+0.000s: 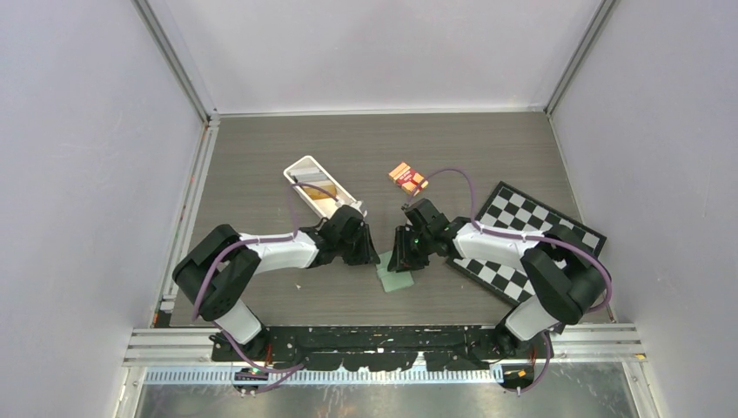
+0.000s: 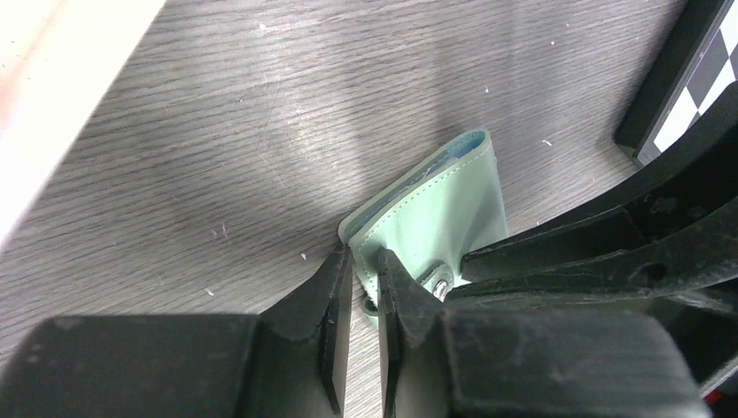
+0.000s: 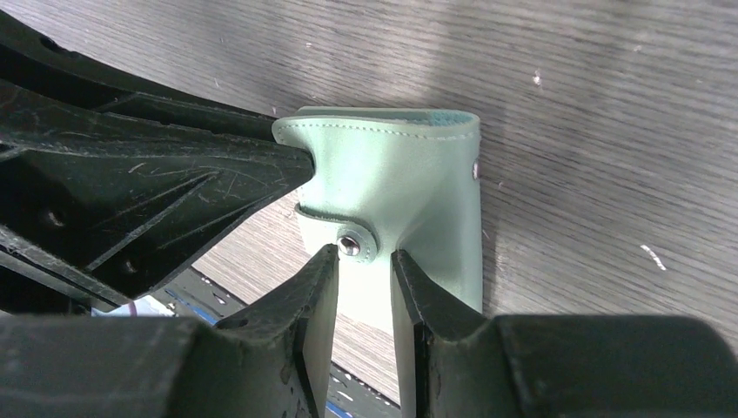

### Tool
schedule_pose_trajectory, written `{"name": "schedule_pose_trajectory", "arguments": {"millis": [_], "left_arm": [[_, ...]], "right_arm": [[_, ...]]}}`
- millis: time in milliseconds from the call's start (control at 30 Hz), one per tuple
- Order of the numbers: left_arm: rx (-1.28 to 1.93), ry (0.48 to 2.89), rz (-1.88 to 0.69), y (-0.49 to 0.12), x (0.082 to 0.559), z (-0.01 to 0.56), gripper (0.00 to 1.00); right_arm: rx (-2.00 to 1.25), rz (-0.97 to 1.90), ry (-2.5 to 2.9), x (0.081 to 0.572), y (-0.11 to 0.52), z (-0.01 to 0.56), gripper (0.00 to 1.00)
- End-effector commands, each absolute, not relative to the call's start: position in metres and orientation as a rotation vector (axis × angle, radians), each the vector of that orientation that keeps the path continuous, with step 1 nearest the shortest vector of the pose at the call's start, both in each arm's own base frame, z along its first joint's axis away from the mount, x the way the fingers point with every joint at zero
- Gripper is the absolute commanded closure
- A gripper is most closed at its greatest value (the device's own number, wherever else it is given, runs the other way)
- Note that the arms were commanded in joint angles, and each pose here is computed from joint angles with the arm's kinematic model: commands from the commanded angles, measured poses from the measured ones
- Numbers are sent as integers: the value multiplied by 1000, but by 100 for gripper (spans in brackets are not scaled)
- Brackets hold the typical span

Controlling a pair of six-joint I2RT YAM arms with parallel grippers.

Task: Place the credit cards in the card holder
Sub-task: Open the card holder at the center of the board.

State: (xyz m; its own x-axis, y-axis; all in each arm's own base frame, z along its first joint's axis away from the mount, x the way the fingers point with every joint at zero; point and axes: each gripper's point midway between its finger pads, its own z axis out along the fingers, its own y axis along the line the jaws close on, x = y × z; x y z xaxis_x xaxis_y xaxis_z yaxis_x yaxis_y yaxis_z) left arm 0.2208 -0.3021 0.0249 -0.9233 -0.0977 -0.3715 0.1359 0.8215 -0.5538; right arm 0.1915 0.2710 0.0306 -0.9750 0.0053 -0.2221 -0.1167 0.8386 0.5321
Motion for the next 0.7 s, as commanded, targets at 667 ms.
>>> {"name": "schedule_pose_trajectory", "arguments": {"millis": [667], "left_arm": [[40,2699,-709,-296,198,-1,100]], "right_arm": [[135,1016,2705,203,306,16,73]]}}
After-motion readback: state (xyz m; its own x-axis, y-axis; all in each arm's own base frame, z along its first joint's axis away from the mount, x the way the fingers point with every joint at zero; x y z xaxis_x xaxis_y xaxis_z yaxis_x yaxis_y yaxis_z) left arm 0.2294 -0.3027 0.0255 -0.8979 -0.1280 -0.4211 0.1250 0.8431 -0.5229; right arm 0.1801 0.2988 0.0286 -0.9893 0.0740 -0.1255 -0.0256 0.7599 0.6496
